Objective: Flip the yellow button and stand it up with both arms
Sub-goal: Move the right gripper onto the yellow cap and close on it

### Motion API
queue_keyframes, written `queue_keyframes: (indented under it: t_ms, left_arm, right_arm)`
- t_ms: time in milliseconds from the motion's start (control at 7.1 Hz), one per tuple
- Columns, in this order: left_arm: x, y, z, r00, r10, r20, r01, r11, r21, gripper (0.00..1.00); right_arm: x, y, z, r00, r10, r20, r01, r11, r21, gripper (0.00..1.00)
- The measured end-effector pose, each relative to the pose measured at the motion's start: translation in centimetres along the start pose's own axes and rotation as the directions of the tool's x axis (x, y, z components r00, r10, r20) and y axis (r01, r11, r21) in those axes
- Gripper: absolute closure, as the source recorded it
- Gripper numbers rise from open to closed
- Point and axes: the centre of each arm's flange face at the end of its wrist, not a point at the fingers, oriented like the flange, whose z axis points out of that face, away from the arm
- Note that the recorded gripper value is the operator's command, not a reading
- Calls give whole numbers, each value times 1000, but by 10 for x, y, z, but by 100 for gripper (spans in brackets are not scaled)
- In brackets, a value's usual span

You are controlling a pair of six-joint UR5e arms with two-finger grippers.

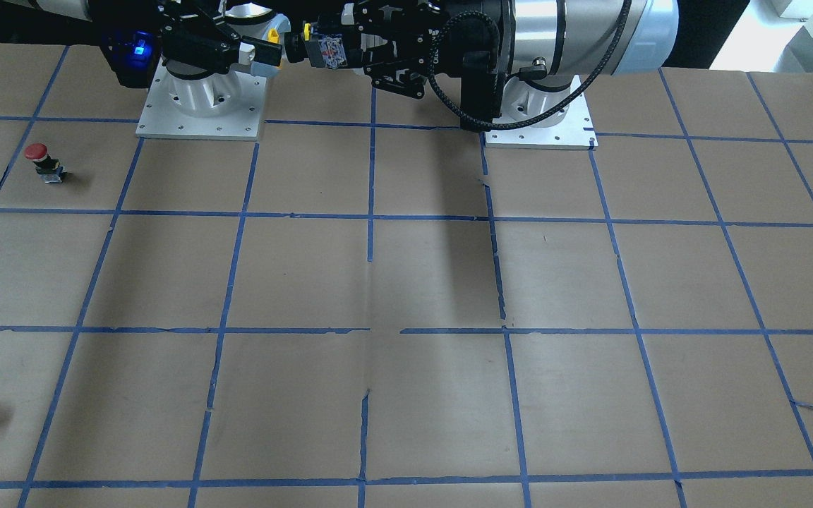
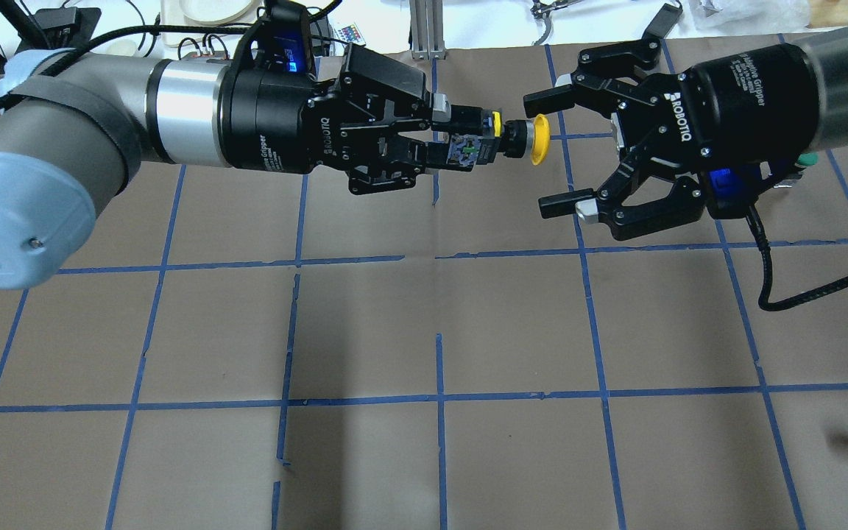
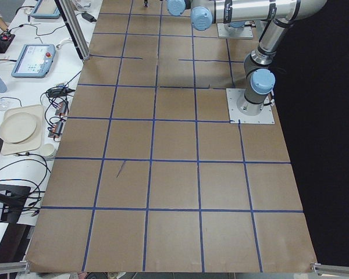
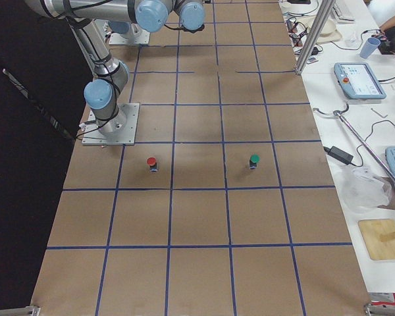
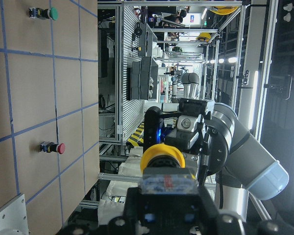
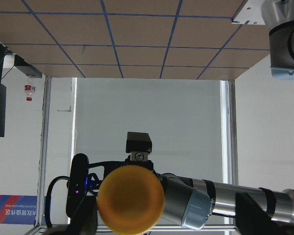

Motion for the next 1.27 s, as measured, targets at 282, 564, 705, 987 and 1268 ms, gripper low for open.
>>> queue_keyframes:
  t_ms: [282,564,705,987,1268]
  left_arm:
    - [1,1,0,1000,3,0,-3,1000,0,98]
    - [3,2,0,1000,5,-1,-5,1000,1,98]
    - [3,2,0,1000,5,-2,-5,1000,1,98]
    - [3,2,0,1000,6,-3,-6,1000,2,98]
    - [4,3,0,1000,7,-2,-7,1000,2,98]
  right_arm:
    - [4,-14,5,1000,22,-5,-22,1000,-9,3]
    - [6,-12,5,1000,17,-1,-17,1000,-9,4]
    - [6,-11,4,1000,15,3,-15,1000,-8,3]
    - [5,-8,2,1000,16,11,-16,1000,-11,3]
    - [3,-6,2,999,20,28,-20,999,-26,26]
